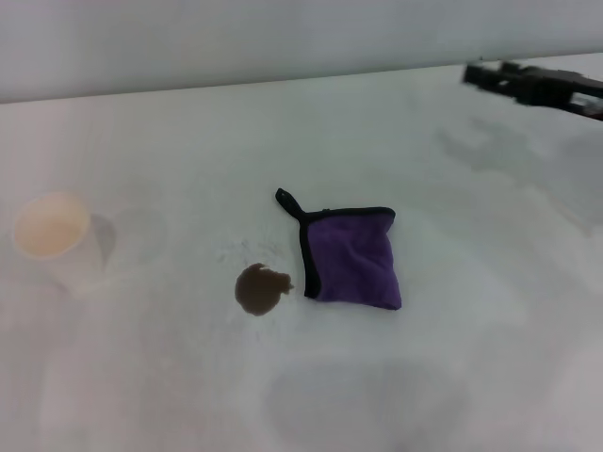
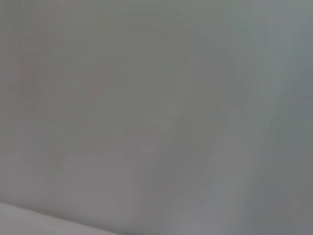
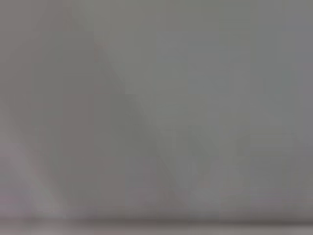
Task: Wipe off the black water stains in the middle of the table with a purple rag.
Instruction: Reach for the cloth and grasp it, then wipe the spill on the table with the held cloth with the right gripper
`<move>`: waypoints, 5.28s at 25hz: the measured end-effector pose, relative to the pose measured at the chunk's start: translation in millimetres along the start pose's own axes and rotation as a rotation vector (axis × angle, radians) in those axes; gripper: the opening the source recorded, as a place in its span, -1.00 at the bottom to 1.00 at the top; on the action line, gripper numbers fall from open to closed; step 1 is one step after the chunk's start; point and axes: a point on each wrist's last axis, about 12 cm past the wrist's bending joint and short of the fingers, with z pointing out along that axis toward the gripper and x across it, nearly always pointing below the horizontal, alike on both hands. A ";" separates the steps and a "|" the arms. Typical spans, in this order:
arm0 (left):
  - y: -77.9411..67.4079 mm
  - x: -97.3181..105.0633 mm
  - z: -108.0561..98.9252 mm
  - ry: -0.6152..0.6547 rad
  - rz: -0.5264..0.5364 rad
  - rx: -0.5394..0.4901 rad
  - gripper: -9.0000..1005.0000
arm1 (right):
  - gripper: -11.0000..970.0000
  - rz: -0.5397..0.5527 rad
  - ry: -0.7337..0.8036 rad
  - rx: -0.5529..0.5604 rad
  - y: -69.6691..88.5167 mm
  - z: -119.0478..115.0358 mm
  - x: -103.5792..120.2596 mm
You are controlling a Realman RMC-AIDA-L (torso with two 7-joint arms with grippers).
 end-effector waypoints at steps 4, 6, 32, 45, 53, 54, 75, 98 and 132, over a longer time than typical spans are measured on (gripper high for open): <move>3.4 -2.9 16.7 0.011 0.021 0.019 0.77 | 0.65 -0.132 0.232 0.022 27.8 13.6 -23.7; 5.2 -3.0 25.4 0.028 0.039 0.020 0.77 | 0.65 -0.187 0.307 0.053 45.2 21.5 -33.1; 15.9 -13.2 87.6 0.116 0.173 0.026 0.77 | 0.57 -0.452 0.765 0.146 202.2 103.0 7.2; 2.0 -16.5 109.7 0.109 0.179 0.075 0.77 | 0.55 -0.377 0.852 0.228 177.5 103.0 27.6; -1.8 -16.3 118.9 0.123 0.180 0.075 0.77 | 0.55 -0.383 0.829 0.218 179.5 106.4 29.3; -2.0 -16.2 119.6 0.125 0.181 0.075 0.77 | 0.55 -0.384 0.826 0.215 179.9 106.8 29.7; -1.6 -16.9 120.8 0.122 0.177 0.067 0.77 | 0.35 -0.404 0.871 0.225 181.3 112.5 38.4; 3.2 -19.3 119.7 0.106 0.167 0.036 0.77 | -0.53 -0.364 0.921 0.264 171.2 113.9 40.8; 3.2 -20.6 121.5 0.097 0.162 0.029 0.77 | -0.86 -0.352 0.841 -0.025 199.6 127.0 50.2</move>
